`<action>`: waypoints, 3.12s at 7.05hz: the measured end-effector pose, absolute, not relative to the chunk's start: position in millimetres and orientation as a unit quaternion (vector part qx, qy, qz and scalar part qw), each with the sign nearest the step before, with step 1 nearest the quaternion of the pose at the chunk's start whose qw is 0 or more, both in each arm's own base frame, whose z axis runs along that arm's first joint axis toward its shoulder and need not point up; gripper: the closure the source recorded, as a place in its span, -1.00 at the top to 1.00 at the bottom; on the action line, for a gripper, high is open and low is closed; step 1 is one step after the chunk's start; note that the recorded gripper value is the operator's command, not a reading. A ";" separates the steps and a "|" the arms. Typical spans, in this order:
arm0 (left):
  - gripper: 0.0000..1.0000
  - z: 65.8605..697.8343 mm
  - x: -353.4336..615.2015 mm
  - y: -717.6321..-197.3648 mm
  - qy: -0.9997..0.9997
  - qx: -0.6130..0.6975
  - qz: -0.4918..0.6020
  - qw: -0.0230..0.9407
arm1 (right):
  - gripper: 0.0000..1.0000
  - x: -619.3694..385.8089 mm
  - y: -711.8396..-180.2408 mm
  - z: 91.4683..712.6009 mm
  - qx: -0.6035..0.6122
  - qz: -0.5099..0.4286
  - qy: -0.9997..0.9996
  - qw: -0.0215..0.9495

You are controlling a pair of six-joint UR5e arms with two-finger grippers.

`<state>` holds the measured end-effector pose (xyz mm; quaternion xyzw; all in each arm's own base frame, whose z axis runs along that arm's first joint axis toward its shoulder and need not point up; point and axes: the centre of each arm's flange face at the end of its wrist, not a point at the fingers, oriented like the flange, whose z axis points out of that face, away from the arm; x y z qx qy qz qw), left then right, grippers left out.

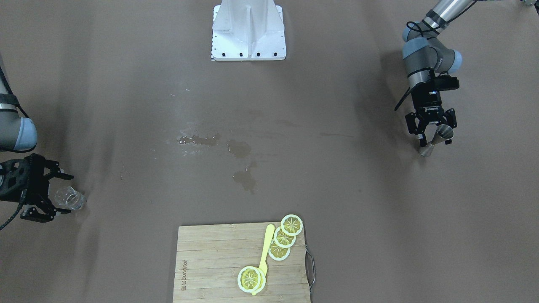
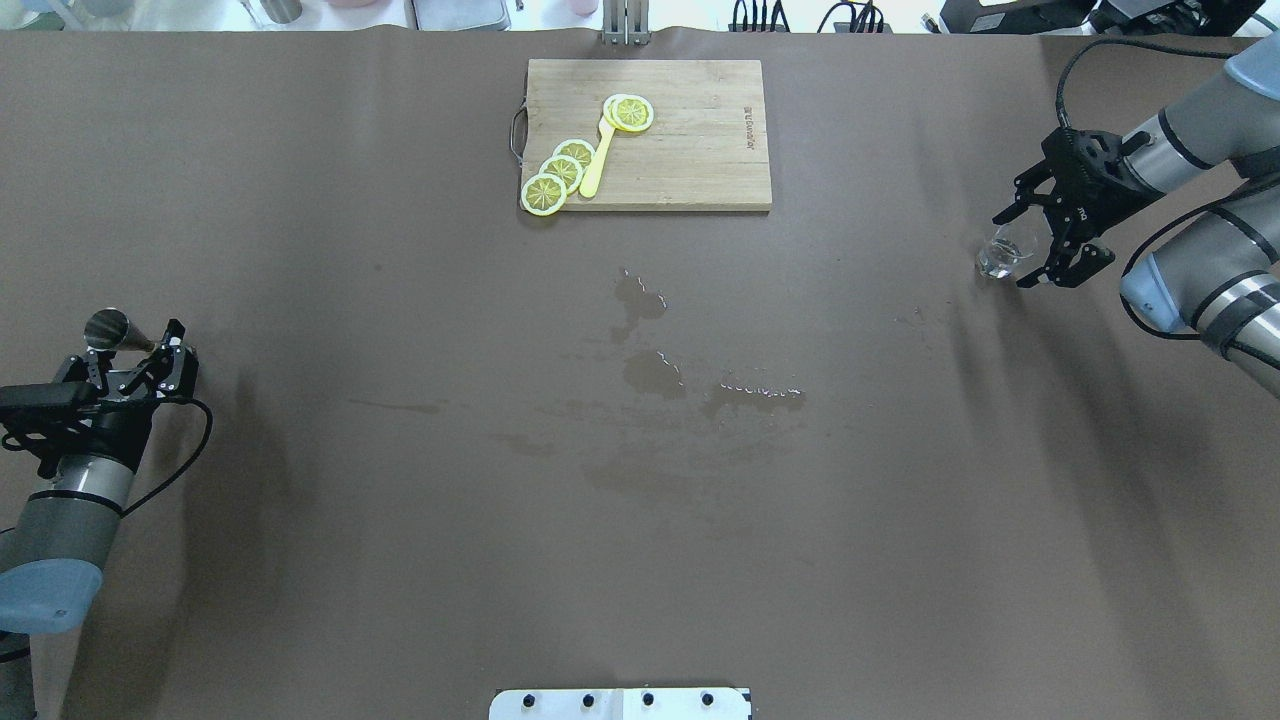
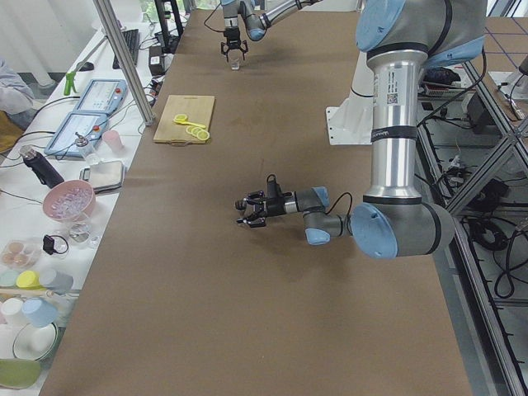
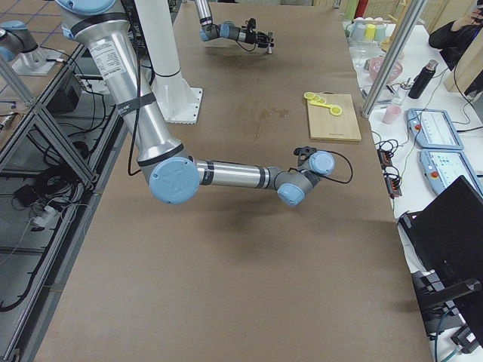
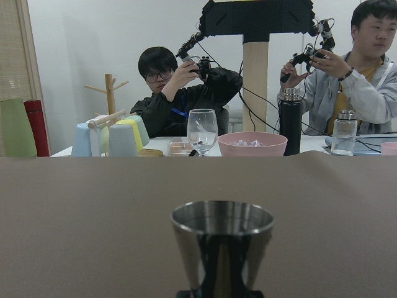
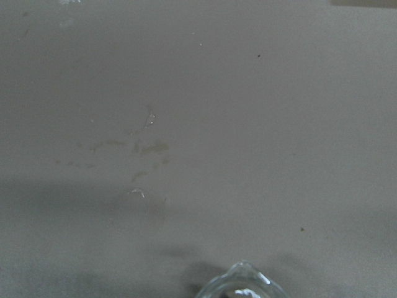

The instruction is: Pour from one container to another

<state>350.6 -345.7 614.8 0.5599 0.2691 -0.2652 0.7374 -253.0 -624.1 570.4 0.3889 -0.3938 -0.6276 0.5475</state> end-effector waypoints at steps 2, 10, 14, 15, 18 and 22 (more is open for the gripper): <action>0.97 615.2 347.2 -338.9 0.262 0.570 -0.267 0.731 | 1.00 -252.4 -625.8 564.0 0.396 -0.628 -0.393 0.543; 0.97 591.1 336.7 -264.7 0.272 0.617 -0.255 0.692 | 1.00 -226.2 -721.3 423.2 0.323 -0.408 -0.408 0.750; 0.97 524.2 340.6 -196.4 0.322 0.632 -0.261 0.655 | 1.00 -94.4 -738.9 456.7 0.171 -0.253 -0.391 0.868; 0.97 488.8 346.3 -185.9 0.331 0.627 -0.254 0.658 | 1.00 -71.8 -732.5 468.2 0.141 -0.227 -0.389 0.882; 0.97 389.5 376.5 -242.8 0.332 0.594 -0.191 0.707 | 1.00 -23.7 -715.2 496.6 0.080 -0.168 -0.384 0.905; 0.97 369.4 310.0 -413.4 0.417 0.454 -0.101 0.781 | 1.00 37.1 -660.1 544.5 0.029 -0.058 -0.385 0.921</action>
